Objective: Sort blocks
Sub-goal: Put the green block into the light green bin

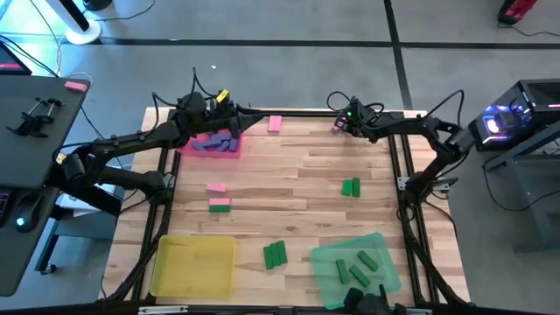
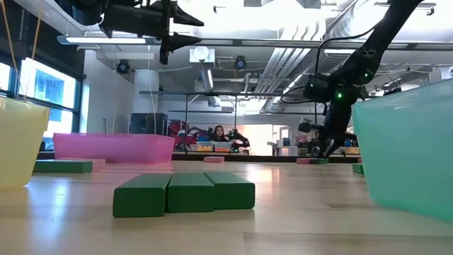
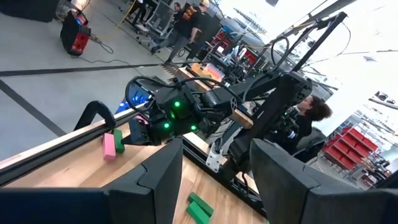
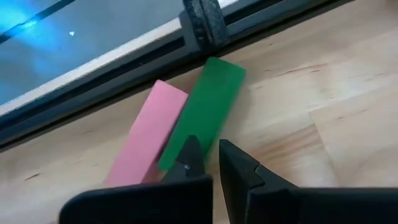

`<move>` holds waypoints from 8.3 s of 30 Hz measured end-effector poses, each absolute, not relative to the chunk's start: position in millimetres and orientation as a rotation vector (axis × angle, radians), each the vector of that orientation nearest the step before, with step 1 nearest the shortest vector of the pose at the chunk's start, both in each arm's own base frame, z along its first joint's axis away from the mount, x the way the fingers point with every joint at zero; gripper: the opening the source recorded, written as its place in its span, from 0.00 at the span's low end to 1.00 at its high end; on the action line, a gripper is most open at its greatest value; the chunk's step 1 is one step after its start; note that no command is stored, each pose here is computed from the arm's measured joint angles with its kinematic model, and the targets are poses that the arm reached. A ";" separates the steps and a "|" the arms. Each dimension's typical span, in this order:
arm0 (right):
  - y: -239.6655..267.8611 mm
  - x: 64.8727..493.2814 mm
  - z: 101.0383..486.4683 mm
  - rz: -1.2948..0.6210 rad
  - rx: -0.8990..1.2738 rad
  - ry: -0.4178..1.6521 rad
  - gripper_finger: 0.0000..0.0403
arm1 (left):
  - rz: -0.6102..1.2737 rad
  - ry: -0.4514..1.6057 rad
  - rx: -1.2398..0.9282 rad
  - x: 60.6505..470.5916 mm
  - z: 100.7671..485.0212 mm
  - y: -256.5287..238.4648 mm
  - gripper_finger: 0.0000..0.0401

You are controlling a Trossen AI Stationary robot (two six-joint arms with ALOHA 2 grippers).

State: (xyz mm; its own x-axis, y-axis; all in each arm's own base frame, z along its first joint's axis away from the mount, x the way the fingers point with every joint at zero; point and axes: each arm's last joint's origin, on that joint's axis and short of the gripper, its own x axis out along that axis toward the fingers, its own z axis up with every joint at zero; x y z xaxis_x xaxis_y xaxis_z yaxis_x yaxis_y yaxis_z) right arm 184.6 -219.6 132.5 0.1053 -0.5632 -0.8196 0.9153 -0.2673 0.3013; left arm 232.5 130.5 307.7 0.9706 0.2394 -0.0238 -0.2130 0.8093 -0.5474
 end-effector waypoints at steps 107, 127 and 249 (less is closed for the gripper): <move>-10.1 172.6 271.6 -0.638 0.914 0.426 0.00 | 0.415 1.187 -0.445 413.3 131.2 35.1 0.28; 62.6 145.4 319.4 -0.056 0.910 0.415 0.00 | -0.321 0.370 -0.005 494.1 253.4 -38.0 0.11; 57.7 137.7 332.9 -0.191 0.551 0.184 0.00 | -0.056 1.300 -0.285 246.6 183.6 -81.7 0.30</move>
State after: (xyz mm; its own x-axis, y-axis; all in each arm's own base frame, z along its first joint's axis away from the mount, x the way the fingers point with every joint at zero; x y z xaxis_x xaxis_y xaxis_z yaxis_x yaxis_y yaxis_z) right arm 137.7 57.7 332.9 0.9659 -0.1296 -0.2240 0.2281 0.8351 0.5006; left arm 246.6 -81.7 183.6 0.2716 -0.2000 -0.9414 -0.1190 0.9637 -0.2391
